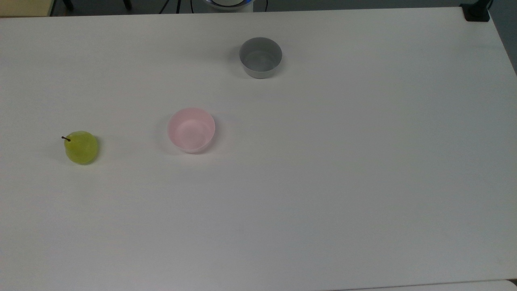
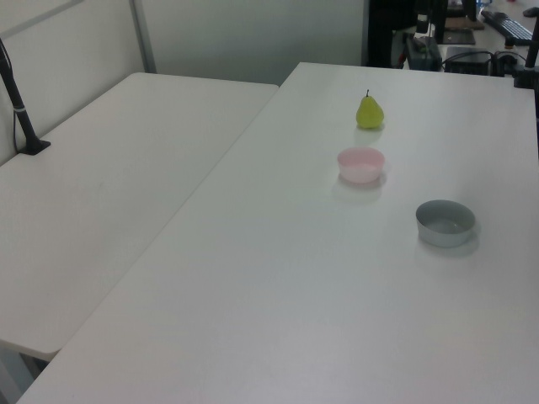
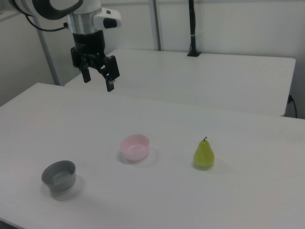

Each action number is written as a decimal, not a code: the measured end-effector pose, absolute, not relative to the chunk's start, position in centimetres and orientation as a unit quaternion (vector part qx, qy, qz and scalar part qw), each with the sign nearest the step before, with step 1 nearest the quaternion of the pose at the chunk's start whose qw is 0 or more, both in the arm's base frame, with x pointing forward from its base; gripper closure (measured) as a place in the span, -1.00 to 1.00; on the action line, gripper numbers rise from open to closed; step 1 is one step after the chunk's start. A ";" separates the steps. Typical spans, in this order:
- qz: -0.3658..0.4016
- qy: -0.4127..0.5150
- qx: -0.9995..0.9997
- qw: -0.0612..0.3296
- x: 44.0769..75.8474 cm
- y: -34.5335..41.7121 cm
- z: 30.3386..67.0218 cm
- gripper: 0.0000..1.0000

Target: Pick up a pear from the bowl

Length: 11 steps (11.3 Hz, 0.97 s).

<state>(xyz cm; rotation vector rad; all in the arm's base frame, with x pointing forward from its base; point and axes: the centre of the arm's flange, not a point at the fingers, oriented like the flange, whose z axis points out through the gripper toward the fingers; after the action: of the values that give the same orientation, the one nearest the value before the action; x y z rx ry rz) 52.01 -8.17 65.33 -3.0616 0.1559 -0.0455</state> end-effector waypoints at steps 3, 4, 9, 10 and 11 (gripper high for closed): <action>-0.032 0.002 -0.999 0.031 52.6 -7.9 64.3 -1.00; -0.031 -0.013 -0.999 0.023 52.9 -8.2 63.7 -1.00; -0.018 -0.033 -0.999 0.009 54.7 -7.0 61.5 -1.00; -0.020 -0.032 -0.999 0.008 54.7 -7.1 61.5 -1.00; -0.021 -0.033 -0.999 0.008 54.8 -7.1 61.6 -1.00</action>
<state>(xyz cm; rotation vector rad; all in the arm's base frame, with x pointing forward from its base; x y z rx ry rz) 54.76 -7.05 61.57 -3.1228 -0.1016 -0.0658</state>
